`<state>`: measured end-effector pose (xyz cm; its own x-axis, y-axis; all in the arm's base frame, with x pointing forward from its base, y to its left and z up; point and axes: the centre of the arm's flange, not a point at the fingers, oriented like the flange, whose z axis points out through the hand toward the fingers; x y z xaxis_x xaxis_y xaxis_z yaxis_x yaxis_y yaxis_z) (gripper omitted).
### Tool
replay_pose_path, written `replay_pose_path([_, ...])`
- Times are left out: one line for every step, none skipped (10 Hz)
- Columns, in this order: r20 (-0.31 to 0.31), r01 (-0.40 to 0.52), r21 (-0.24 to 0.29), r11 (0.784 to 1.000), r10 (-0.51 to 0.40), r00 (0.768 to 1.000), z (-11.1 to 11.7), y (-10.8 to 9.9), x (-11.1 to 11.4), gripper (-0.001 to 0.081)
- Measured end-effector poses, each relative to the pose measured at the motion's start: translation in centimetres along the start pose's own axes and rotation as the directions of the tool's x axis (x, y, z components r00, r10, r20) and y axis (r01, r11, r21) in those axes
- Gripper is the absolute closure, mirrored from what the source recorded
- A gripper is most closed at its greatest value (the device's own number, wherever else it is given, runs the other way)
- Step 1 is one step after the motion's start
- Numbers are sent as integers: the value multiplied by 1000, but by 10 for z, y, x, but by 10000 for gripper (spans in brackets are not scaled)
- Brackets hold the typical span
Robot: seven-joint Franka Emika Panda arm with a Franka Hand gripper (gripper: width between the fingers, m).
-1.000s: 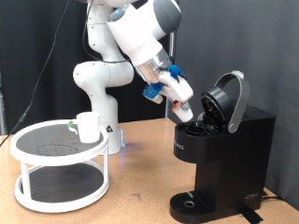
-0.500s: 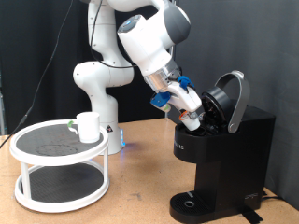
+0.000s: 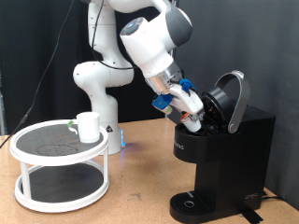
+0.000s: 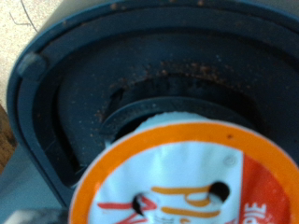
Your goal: Make a cup of coffee with the keurig machine
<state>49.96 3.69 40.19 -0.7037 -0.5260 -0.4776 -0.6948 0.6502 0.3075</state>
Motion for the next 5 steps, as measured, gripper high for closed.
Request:
replay_pose_path([-2,-2,2,1000,2,1000,2,0,0,438])
replay_pose_path([-5,-3,3,1000,3,1000,5,-1,0,438])
replay_pose_path([-8,-4,4,1000,4,1000,7,-1,0,438])
replay_pose_path([-11,-7,4,1000,7,1000,9,-2,2,354])
replay_pose_path([-14,-10,6,1000,10,1000,11,-3,3,354])
